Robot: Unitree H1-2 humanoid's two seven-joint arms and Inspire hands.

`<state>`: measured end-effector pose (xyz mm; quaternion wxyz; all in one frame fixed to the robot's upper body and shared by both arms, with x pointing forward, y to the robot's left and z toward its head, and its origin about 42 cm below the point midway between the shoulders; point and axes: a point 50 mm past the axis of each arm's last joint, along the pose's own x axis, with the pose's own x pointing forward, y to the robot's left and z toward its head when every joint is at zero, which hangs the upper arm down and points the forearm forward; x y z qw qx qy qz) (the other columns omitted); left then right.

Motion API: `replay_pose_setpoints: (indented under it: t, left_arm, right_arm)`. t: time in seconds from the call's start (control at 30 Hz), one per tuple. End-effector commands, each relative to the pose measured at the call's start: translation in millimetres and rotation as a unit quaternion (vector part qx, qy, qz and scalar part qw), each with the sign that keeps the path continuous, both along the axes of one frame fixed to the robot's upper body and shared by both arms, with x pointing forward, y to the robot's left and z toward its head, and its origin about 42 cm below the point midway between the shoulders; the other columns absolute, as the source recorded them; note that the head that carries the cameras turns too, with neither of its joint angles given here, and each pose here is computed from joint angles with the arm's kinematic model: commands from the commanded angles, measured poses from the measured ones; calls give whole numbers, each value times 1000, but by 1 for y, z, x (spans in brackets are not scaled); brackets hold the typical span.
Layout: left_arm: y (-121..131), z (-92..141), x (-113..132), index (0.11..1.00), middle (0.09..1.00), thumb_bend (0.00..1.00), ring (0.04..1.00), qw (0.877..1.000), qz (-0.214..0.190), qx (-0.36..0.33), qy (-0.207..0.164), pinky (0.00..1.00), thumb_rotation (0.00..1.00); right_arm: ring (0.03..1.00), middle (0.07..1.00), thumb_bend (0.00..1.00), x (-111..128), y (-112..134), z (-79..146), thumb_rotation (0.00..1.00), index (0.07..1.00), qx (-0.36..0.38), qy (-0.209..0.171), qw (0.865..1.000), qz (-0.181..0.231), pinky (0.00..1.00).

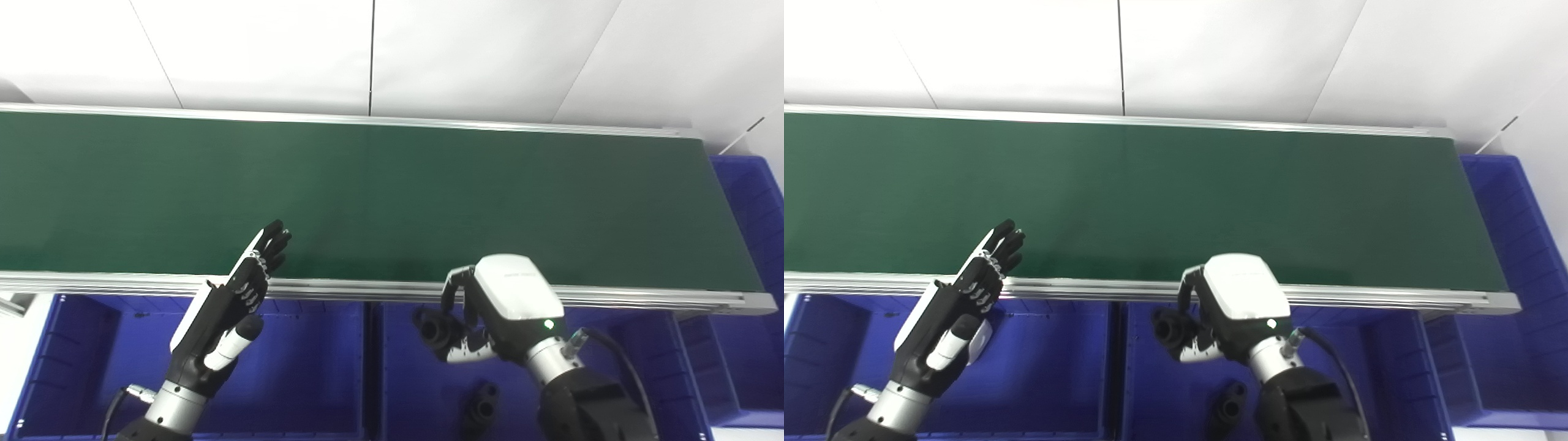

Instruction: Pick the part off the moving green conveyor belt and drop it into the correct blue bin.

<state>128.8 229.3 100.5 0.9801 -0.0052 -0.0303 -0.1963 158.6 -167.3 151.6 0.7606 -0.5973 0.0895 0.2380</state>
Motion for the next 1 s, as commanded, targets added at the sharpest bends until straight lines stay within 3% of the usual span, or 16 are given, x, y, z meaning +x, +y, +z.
replay_pose_setpoints:
  t: [0.0,0.17,0.2,0.27,0.3,0.4,0.57,0.83,0.93,0.97]
  left_arm:
    - [0,7,1,998,971,673,1000,1000,0,-15,-18,1000,795]
    - [-2,9,0,998,971,680,1000,1000,2,-17,-13,1000,794]
    - [-2,9,0,999,972,679,1000,1000,1,-18,-14,1000,795]
    - [-2,9,0,1000,973,676,1000,1000,-1,-20,-14,1000,794]
    - [-2,9,0,1000,973,676,1000,1000,-2,-21,-12,1000,794]
    - [-2,9,0,1000,973,676,1000,1000,-3,-17,-16,1000,803]
    - [-2,8,0,1000,973,688,1000,1000,-3,-15,-15,1000,808]
    - [-2,9,-1,1000,974,680,1000,1000,-4,-16,-12,1000,795]
    - [-2,10,-1,1000,973,706,1000,1000,-6,-16,-8,1000,791]
    - [-1,10,-1,1000,974,714,1000,1000,-6,-16,-8,1000,788]
  right_arm:
    - [218,332,506,2,4,4,125,490,-15,-21,1000,16,142]
    - [203,311,515,4,6,-10,146,492,-74,-4,997,21,132]
    - [219,332,575,3,6,-11,202,521,-87,-4,996,19,144]
    - [318,453,818,3,7,-12,428,619,-114,-7,993,16,220]
    - [324,460,829,2,7,-12,439,623,-130,-12,991,15,225]
    - [498,618,978,1,8,-11,610,652,-154,-19,988,12,396]
    - [555,674,1000,0,9,-9,723,696,-155,-15,988,10,431]
    - [574,692,1000,-2,14,-3,820,684,-134,-12,991,9,427]
    - [547,672,979,-6,20,9,822,664,-45,-37,998,6,404]
    - [557,665,925,-7,22,12,829,647,-14,-43,999,3,420]
